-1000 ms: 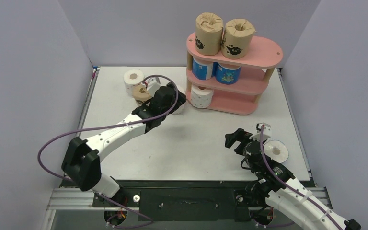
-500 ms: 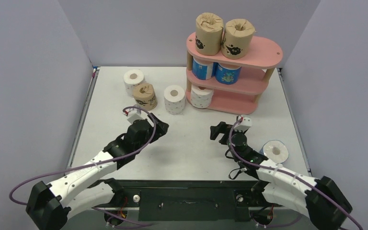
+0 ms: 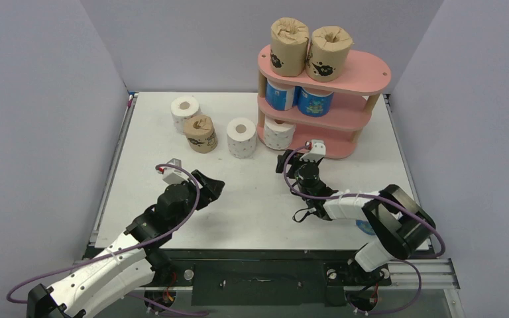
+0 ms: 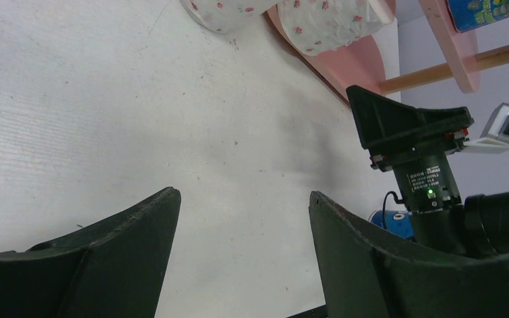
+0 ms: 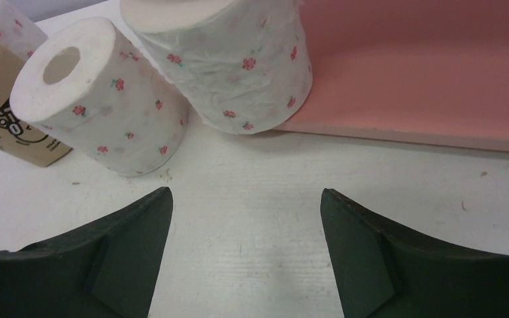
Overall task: Place and organize the paper towels onto the shelf
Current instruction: Move the paper towel to the shelf.
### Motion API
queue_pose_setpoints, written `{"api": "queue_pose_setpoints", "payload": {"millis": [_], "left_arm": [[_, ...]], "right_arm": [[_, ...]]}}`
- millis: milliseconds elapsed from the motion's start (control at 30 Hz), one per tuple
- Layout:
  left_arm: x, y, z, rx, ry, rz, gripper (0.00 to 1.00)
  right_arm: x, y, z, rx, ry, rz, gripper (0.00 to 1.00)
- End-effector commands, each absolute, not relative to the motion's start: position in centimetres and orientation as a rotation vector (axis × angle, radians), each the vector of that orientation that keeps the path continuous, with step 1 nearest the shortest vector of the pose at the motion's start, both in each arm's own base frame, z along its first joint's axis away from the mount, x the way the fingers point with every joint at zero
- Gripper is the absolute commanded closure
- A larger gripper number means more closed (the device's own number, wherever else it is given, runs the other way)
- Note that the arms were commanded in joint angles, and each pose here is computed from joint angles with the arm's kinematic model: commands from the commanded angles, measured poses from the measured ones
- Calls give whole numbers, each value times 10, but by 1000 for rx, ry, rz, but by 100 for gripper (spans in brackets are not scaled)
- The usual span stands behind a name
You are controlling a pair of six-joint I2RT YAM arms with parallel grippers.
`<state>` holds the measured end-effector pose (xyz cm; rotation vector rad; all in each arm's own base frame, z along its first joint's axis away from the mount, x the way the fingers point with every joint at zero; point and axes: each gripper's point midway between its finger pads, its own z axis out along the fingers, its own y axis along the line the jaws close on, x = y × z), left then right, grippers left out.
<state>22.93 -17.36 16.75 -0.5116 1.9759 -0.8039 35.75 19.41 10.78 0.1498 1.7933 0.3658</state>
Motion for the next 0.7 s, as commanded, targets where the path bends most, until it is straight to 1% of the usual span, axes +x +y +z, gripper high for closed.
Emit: {"api": "queue_pose_setpoints", "payload": {"millis": [0,267,567,667], "left_arm": [[224,-168,169,-511,1950,-816,31],[221,-158,173,-531,1920,-803,32],[219,-156,169,-546,1929,-802,32],[219,-156,170,-550,1925,-807,32]], "right_arm": [[391,203,131,236,1683,422,24],[426,214,122,272,1702,406,23],[447,221,99,319,1759,388,25],[453,224,101,328,1760,391,26]]}}
